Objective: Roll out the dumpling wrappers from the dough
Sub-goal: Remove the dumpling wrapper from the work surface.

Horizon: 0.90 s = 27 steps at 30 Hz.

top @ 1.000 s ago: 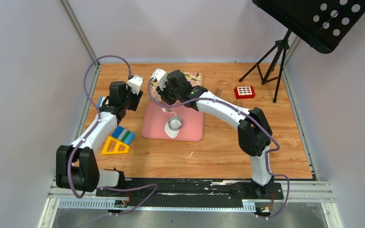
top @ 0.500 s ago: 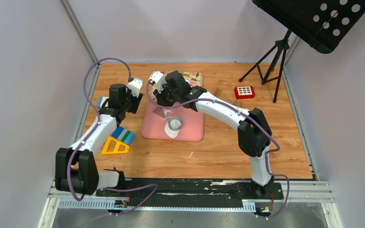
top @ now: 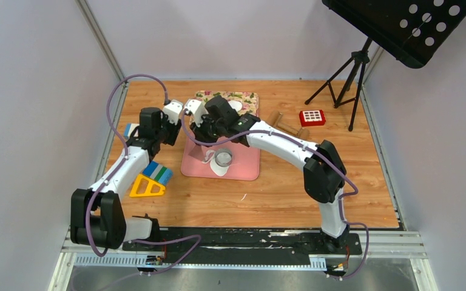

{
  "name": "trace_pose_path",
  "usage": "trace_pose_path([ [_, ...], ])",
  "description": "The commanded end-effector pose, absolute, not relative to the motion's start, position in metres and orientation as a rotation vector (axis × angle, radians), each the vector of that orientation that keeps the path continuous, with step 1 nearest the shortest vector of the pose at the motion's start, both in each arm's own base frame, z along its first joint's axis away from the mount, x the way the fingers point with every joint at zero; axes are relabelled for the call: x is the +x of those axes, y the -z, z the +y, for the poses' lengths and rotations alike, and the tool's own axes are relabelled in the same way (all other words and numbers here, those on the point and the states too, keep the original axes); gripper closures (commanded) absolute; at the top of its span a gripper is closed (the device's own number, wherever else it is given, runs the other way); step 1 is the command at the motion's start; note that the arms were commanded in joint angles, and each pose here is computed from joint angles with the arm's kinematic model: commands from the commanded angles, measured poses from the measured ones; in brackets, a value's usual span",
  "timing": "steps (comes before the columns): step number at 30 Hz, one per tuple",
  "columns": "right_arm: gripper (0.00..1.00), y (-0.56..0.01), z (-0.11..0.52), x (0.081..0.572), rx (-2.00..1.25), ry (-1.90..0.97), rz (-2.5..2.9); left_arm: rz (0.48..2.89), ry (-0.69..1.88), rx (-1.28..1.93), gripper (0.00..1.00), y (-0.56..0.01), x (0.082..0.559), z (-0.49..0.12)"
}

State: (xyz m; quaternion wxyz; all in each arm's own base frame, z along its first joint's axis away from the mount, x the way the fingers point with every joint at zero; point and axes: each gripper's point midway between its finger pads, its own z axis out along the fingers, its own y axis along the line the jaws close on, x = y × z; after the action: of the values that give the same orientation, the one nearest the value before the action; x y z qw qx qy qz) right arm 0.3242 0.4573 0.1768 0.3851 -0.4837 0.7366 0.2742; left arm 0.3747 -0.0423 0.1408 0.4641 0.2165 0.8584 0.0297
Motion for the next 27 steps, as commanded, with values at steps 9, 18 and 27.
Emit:
trace_pose_path([
  [9,1.00,-0.214,0.466,0.265,-1.284,-0.938,1.878,2.069,-0.038,0.511,0.43,-0.151,0.374,-0.046],
  [18,1.00,-0.265,0.460,0.251,-1.341,-0.971,1.733,2.073,-0.031,0.509,0.43,-0.148,0.374,-0.047],
  [27,1.00,-0.314,0.450,0.255,-1.355,-0.885,1.607,2.080,-0.028,0.502,0.43,-0.147,0.375,-0.047],
])
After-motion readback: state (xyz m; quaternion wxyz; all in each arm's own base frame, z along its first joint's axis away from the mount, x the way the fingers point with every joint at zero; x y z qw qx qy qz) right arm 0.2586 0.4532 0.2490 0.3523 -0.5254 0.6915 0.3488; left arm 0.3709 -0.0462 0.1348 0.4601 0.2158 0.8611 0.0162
